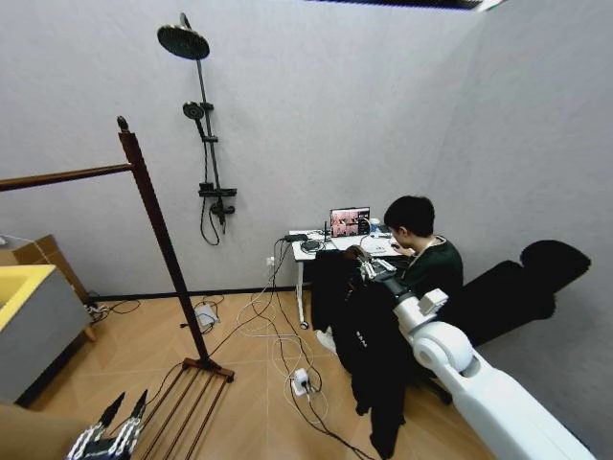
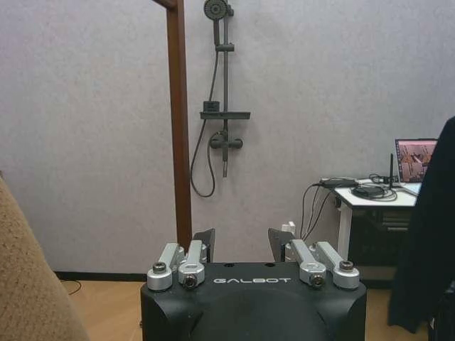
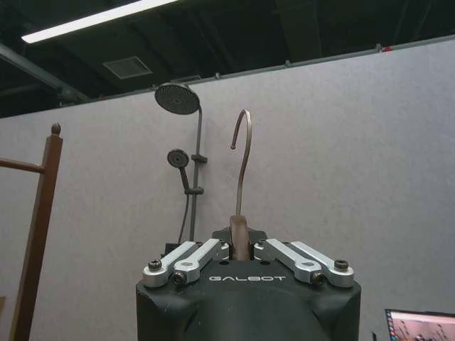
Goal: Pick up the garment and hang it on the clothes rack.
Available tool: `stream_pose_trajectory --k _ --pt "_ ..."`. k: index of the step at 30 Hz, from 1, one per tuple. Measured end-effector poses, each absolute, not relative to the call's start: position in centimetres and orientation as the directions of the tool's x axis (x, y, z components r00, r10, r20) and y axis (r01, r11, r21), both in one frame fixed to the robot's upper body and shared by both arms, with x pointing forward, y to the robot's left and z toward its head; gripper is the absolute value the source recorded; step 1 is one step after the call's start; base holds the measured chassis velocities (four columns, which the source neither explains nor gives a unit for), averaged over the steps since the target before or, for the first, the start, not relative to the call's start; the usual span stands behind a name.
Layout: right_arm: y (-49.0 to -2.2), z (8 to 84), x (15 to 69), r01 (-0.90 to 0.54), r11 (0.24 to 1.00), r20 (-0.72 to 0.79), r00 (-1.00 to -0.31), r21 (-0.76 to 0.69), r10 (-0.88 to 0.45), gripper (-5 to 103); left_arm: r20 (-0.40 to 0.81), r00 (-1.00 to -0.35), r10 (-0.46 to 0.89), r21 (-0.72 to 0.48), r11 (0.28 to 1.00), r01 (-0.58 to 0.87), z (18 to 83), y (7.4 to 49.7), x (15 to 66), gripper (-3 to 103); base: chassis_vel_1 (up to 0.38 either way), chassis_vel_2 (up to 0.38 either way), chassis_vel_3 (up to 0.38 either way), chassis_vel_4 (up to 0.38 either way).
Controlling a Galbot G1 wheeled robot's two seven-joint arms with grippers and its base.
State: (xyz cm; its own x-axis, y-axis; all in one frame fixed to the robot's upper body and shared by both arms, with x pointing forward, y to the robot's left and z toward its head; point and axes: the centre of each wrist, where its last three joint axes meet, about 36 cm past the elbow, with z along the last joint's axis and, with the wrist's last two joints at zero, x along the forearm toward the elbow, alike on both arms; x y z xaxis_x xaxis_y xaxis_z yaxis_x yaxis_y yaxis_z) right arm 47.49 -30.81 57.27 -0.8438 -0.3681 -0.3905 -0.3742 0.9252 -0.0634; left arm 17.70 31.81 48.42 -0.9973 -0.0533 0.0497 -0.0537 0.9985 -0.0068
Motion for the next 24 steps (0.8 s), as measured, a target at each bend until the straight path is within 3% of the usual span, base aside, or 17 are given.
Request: stream_pose_trajectory --k 14,24 --pt "-28.0 59.3 50.3 -0.485 0.873 -0.429 -0.777 -0.059 -0.461 10 0.050 -0.997 -0.053 -0.007 0.999 -0.054 48.4 31.8 17.7 46 0.029 0.022 0.027 0.032" --pt "-26.6 59.9 51.2 -0.503 0.863 -0.422 -0.773 -0.048 -0.474 10 0.050 -0.997 -0.053 -0.007 0.999 -0.054 48.4 31.8 17.7 46 0.104 0.103 0.100 0.095"
